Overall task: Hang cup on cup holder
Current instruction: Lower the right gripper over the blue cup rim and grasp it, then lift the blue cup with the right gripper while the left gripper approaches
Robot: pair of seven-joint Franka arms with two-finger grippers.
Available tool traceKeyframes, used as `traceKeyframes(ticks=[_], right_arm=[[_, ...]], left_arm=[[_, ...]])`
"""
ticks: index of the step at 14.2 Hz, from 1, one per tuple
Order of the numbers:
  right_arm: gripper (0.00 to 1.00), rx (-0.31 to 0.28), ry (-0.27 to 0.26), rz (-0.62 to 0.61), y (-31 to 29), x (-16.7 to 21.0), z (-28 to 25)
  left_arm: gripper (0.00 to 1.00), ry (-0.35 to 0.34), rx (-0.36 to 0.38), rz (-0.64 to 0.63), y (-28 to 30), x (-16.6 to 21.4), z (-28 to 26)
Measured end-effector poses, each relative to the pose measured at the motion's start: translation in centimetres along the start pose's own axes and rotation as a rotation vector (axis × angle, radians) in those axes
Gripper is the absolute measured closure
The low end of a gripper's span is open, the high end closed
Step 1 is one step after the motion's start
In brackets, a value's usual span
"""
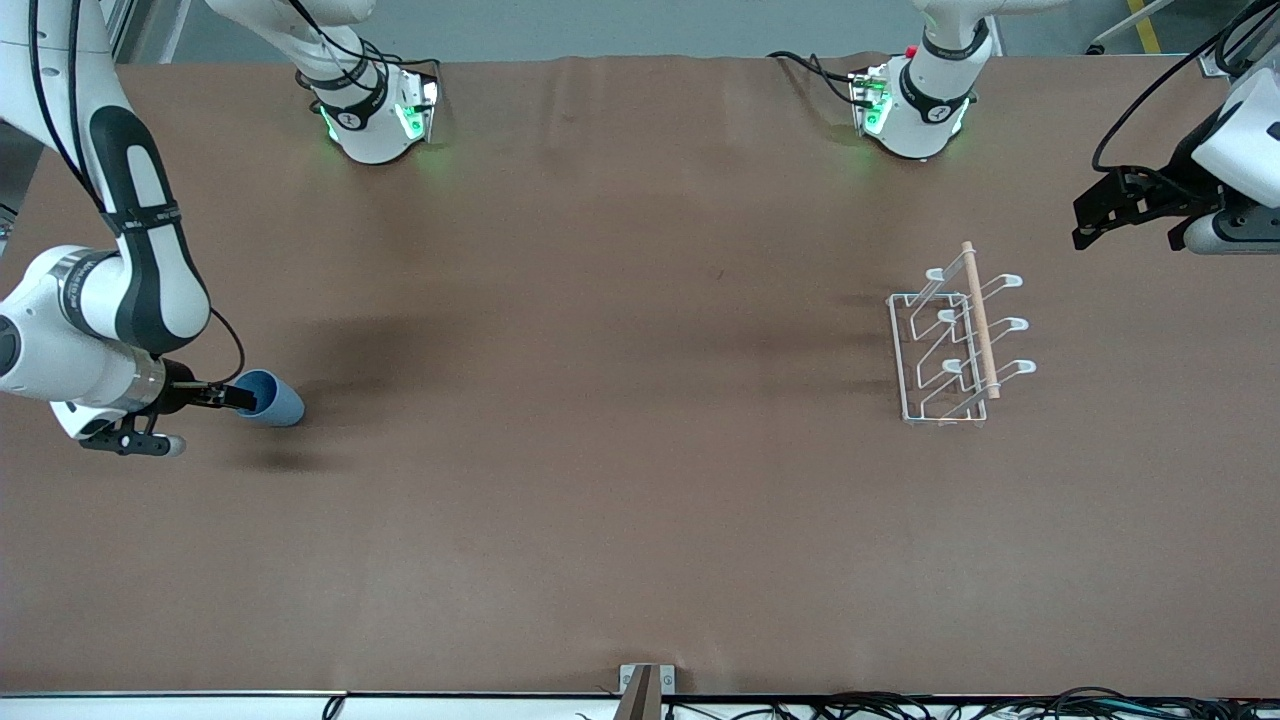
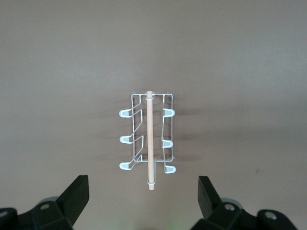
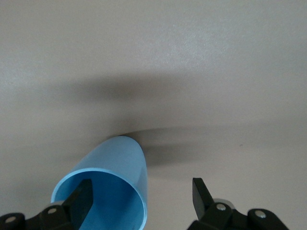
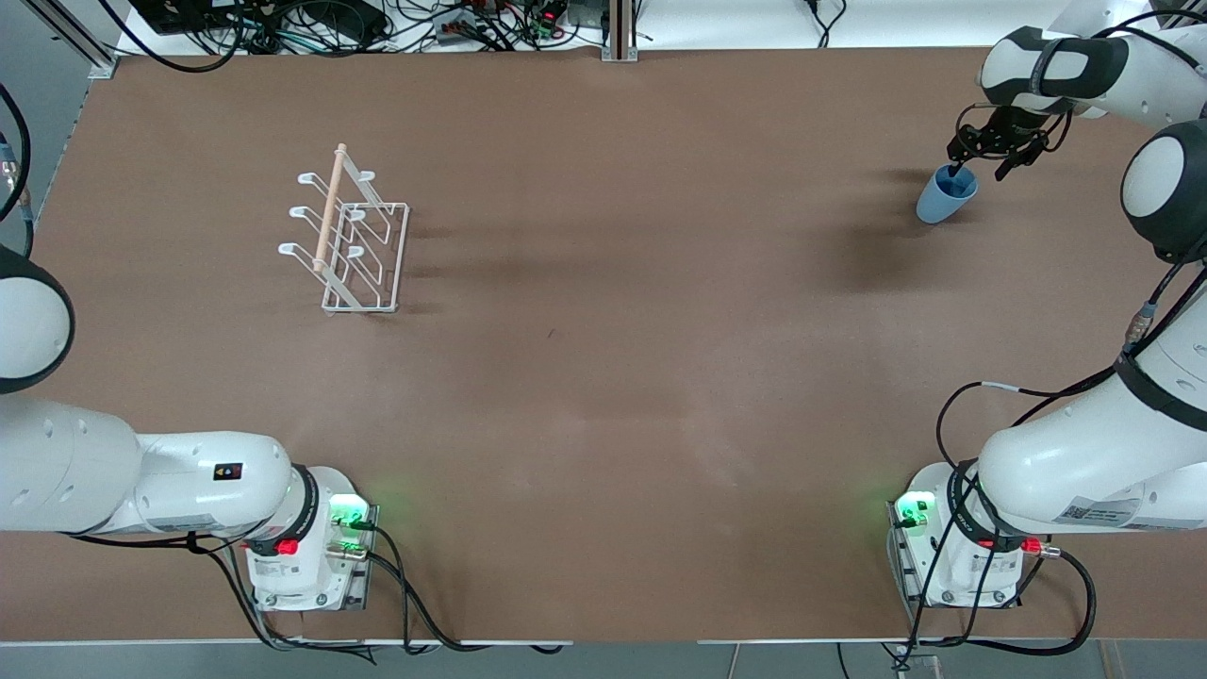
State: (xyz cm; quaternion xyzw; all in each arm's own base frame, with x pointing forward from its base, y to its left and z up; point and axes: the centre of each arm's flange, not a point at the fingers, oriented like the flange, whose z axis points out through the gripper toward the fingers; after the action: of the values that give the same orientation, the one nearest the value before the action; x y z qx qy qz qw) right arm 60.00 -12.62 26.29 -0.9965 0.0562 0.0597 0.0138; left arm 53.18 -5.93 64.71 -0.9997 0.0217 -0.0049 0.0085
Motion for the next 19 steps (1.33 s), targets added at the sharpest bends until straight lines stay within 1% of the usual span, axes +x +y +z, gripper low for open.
traceKeyframes(ticks=[1, 2, 3, 7, 9, 10, 13, 15, 16, 18, 19], right_arm=[[0.13, 0.003, -0.004, 0.002, 0.0, -0.1, 0.3], [0.13, 0.004, -0.009, 0.003, 0.0, -0.2, 0.5], [0.18, 0.005, -0.015, 0.004, 0.0, -0.4, 0.8], [0.63, 0.007, -0.036, 0.004, -0.1, -1.0, 1.8], [0.82, 0.008, -0.033, 0.002, -0.2, -1.0, 1.7], [0.95, 0.008, -0.029, 0.002, -0.2, -0.9, 1.7], [0.96, 0.007, -0.003, -0.005, -0.6, -0.4, 0.5], [0.96, 0.007, 0.040, -0.021, -1.5, 0.2, -1.9], [0.96, 0.009, 0.057, -0.034, -2.3, 0.2, -3.5], [0.96, 0.022, 0.054, -0.072, -4.7, -0.3, -7.2], [0.96, 0.046, 0.039, -0.085, -6.2, -0.7, -8.9]], left_arm=[[0.00, 0.000, 0.000, 0.000, 0.0, 0.0, 0.0], [0.00, 0.000, -0.001, 0.000, 0.0, 0.0, 0.0], [0.00, 0.000, -0.001, 0.000, 0.0, 0.0, 0.0], [0.00, -0.001, -0.002, 0.002, 0.1, 0.0, 0.0], [0.00, 0.000, -0.002, 0.003, 0.1, 0.0, 0.0], [0.00, 0.000, -0.002, 0.003, 0.2, 0.0, 0.0], [0.00, -0.001, -0.003, 0.004, 0.2, 0.0, 0.0], [0.00, -0.001, -0.007, 0.005, 0.3, 0.0, 0.0], [0.00, -0.002, -0.020, 0.006, 0.5, 0.0, 0.0], [0.00, -0.006, -0.052, 0.007, 0.8, 0.0, 0.1], [0.00, -0.009, -0.057, 0.007, 0.9, 0.1, 0.3]])
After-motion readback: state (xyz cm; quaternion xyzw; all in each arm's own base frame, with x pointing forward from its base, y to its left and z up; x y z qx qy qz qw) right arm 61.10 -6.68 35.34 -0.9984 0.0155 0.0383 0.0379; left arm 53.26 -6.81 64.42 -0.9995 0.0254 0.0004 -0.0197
